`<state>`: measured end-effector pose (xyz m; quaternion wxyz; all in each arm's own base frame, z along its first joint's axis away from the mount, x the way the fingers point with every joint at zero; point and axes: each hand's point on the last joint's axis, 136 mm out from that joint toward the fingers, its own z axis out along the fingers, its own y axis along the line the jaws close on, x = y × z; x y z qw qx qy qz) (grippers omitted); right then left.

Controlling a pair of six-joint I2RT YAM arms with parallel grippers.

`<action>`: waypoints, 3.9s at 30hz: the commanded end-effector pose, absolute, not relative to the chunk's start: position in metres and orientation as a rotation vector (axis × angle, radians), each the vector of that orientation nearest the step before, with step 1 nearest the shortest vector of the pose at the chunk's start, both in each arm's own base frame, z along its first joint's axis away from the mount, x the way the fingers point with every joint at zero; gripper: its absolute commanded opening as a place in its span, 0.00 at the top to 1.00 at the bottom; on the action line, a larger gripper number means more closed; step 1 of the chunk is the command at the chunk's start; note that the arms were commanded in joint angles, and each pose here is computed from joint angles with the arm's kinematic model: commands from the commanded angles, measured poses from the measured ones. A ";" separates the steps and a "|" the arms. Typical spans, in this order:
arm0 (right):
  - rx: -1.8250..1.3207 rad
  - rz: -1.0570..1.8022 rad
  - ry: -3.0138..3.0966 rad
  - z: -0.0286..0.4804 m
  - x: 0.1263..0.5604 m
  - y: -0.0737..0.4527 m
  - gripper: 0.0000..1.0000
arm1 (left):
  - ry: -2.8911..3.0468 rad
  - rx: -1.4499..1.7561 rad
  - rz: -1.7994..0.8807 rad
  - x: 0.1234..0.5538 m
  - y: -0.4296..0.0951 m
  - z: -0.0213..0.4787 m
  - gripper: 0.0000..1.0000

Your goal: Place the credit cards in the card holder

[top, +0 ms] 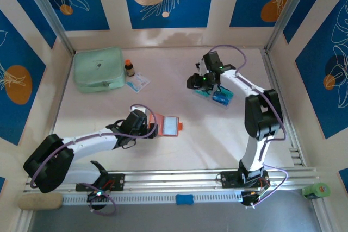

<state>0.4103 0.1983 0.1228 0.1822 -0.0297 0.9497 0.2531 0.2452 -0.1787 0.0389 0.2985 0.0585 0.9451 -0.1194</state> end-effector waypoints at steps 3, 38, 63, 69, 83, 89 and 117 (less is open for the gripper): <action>-0.143 0.429 2.716 0.132 0.400 0.144 0.57 | 2.483 0.128 -0.335 0.253 -0.181 0.051 0.00; -0.256 -0.254 2.885 0.077 0.386 0.063 0.58 | 2.477 0.138 -0.352 0.254 -0.185 0.051 0.00; -0.264 -0.171 2.994 0.061 0.365 0.077 0.69 | 2.470 0.140 -0.364 0.256 -0.188 0.048 0.00; -0.305 -0.133 3.008 0.061 0.359 0.092 0.72 | 2.473 0.140 -0.365 0.256 -0.188 0.048 0.00; -0.362 -0.189 2.986 0.063 0.362 0.102 0.71 | 2.469 0.138 -0.366 0.257 -0.188 0.050 0.00; -0.397 -0.288 2.976 0.060 0.365 0.094 0.71 | 2.467 0.137 -0.370 0.257 -0.189 0.050 0.00; -0.467 -0.452 2.920 0.068 0.370 0.088 0.90 | 2.465 0.140 -0.378 0.258 -0.191 0.051 0.00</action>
